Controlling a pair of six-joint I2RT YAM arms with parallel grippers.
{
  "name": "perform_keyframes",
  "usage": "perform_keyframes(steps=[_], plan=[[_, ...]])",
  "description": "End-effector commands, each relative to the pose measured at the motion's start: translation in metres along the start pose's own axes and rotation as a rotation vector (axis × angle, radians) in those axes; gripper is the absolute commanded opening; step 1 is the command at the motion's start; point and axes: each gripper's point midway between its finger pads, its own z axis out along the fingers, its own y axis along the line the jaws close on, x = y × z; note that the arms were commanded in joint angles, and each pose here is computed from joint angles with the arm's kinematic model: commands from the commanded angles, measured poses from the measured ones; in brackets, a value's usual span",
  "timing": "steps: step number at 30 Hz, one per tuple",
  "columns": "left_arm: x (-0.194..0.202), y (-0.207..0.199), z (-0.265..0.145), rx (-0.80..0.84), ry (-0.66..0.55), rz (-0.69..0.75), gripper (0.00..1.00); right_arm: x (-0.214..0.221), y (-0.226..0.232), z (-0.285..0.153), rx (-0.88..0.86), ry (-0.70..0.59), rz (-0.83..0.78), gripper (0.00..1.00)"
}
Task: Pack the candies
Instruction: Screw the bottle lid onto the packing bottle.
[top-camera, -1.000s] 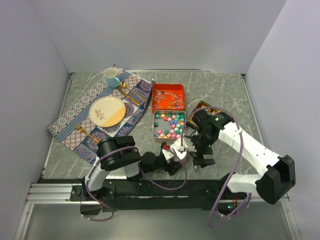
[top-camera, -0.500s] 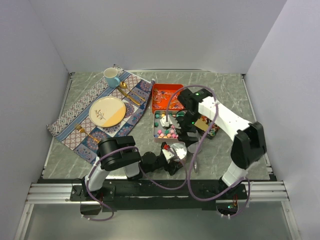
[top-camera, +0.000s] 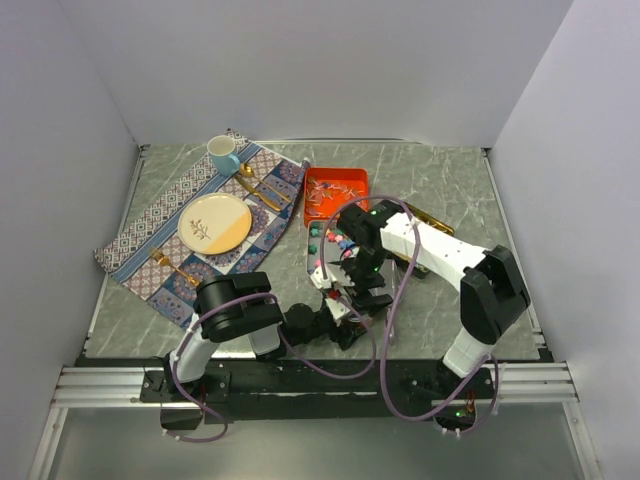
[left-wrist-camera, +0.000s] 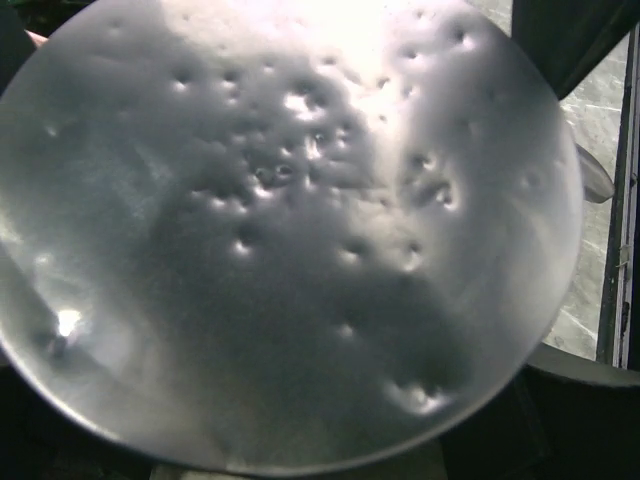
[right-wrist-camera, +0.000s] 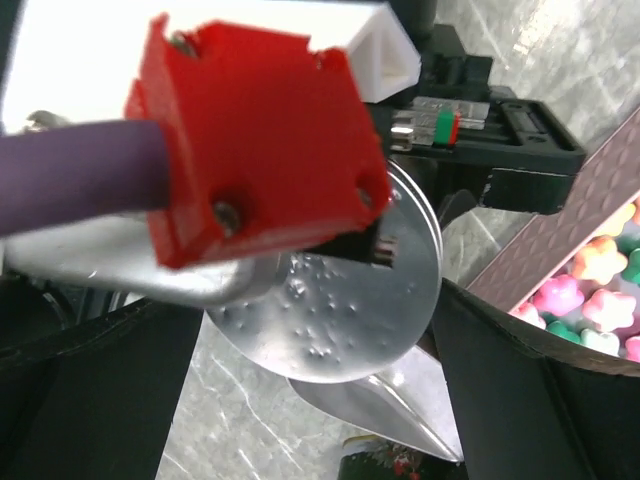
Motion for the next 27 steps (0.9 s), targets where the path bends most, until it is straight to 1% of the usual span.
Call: perform_keyframes(steps=[1,6,12,16,19,22,23,27], plan=[[0.077,0.012,-0.023,-0.073,0.275,-0.057,0.01,0.018,0.059,-0.002,-0.14,0.079,0.108,1.0],[0.082,0.015,-0.023,-0.088,0.297,-0.091,0.01,0.029,0.091,0.003,-0.147,0.089,0.166,1.0],[0.087,0.015,-0.024,-0.089,0.312,-0.107,0.01,0.031,0.128,0.009,-0.133,0.047,0.258,1.0],[0.089,0.014,-0.022,-0.085,0.316,-0.111,0.01,0.037,0.142,0.012,-0.113,0.045,0.28,1.0],[0.091,0.013,-0.023,-0.079,0.321,-0.113,0.01,0.04,0.138,0.015,-0.079,0.037,0.299,1.0],[0.089,0.013,-0.022,-0.078,0.312,-0.109,0.01,0.032,0.12,0.012,-0.024,-0.003,0.298,1.0],[0.089,0.013,-0.022,-0.078,0.314,-0.107,0.01,0.026,0.109,0.008,0.011,-0.019,0.283,1.0],[0.086,0.01,-0.023,-0.058,0.305,-0.096,0.01,0.012,0.095,0.002,0.043,-0.081,0.232,1.0]])
